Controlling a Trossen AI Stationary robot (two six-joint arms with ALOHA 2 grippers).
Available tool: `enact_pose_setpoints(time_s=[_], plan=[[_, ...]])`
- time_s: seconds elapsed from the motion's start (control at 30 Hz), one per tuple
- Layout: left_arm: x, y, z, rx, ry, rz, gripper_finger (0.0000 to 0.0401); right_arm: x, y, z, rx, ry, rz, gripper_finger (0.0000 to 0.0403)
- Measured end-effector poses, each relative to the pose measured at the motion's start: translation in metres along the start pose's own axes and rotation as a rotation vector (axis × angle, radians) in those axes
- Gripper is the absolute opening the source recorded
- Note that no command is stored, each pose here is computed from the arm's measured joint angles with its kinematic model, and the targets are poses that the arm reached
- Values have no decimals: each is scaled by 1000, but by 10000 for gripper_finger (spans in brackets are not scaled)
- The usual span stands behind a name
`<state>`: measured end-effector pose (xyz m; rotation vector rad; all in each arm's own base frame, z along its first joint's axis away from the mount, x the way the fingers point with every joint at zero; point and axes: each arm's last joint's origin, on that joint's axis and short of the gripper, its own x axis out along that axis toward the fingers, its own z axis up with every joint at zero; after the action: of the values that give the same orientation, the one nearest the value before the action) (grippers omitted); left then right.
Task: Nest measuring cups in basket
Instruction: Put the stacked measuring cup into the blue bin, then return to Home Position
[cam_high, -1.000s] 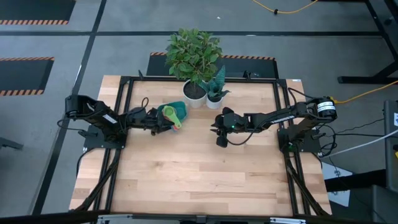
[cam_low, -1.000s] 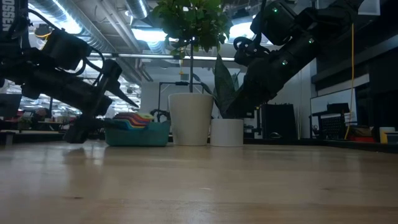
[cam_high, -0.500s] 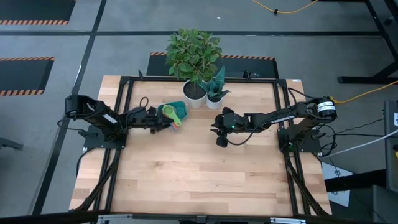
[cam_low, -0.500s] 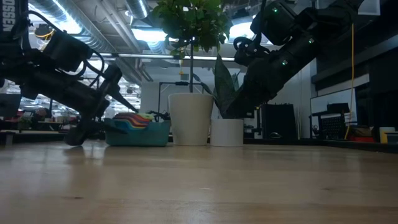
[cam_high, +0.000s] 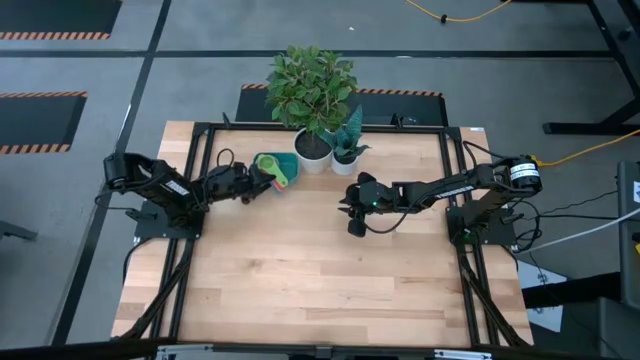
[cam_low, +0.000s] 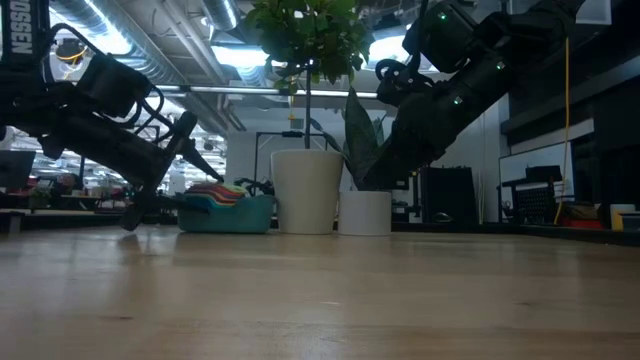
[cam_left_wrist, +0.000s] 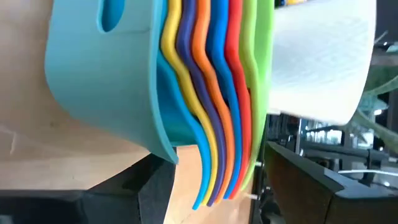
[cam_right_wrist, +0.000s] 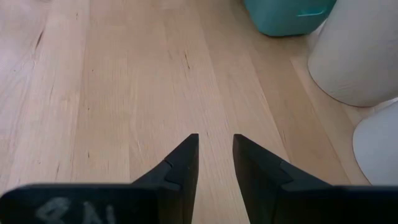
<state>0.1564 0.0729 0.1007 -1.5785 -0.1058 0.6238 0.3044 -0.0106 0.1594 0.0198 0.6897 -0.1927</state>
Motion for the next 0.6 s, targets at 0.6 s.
enact_pose_setpoints(time_s=[0.6], plan=[[-3,3,-8,57,94,11,235,0,0,0,0,0,0,104]])
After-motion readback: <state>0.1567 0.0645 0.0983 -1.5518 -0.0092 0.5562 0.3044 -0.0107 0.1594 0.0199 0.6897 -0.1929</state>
